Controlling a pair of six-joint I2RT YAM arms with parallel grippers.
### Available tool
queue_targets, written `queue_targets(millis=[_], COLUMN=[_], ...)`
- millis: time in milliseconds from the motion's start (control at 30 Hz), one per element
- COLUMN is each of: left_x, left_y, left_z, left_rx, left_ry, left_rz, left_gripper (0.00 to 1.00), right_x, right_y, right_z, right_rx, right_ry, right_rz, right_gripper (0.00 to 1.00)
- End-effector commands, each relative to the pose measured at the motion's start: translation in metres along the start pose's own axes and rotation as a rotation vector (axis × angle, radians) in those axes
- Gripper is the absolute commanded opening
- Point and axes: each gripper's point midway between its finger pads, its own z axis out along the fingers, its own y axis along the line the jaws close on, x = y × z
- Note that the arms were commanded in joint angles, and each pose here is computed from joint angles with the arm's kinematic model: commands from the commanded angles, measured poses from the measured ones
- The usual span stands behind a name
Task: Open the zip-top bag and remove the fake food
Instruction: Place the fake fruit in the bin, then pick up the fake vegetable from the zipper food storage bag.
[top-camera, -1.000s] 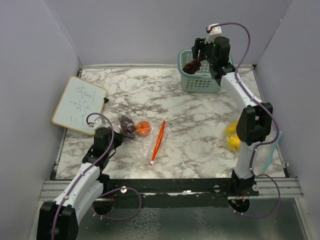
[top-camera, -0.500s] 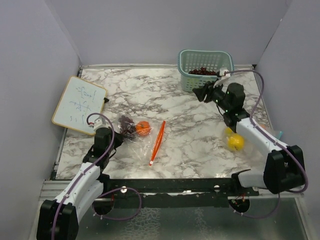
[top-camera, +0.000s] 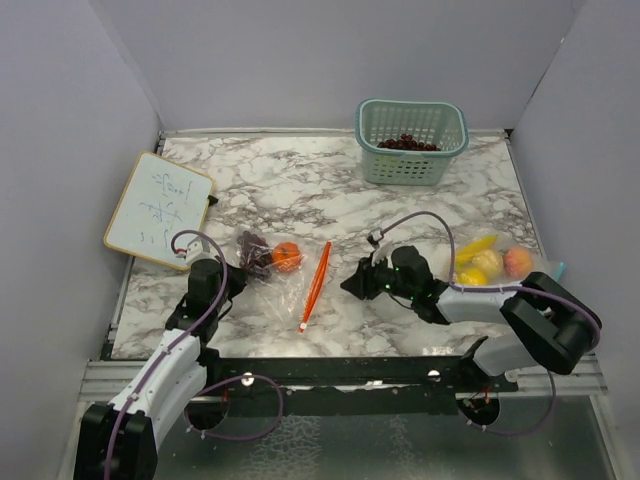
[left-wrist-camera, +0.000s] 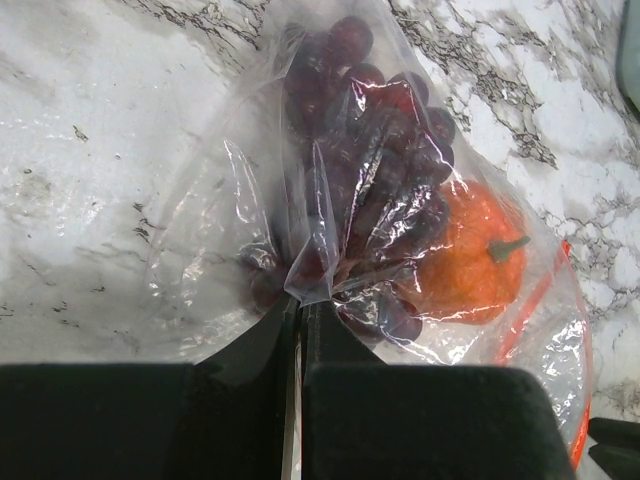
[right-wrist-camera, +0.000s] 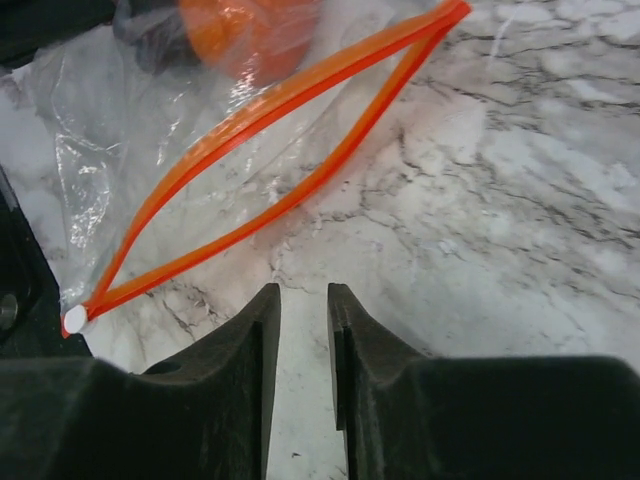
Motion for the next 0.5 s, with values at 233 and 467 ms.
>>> queue_targets(millis=[233,467], left_x=[0.004,0.012], left_y=[-0.005,-0.002], left_z=[-0.003,-0.005], left_rx=[0.028,0.039], left_ry=[0.022,0.034], left_rz=[-0.008,-0.03], left_gripper=[0.0,0.0], right_x=[-0.008,-0.02], right_y=[0.056,0.059], right_z=[0.06,0.093], right_rx=[-0.11,-0.134], right_ry=[-0.058,-0.119], right_rz=[-0.05,-0.035], right_gripper=[0.14,0.11])
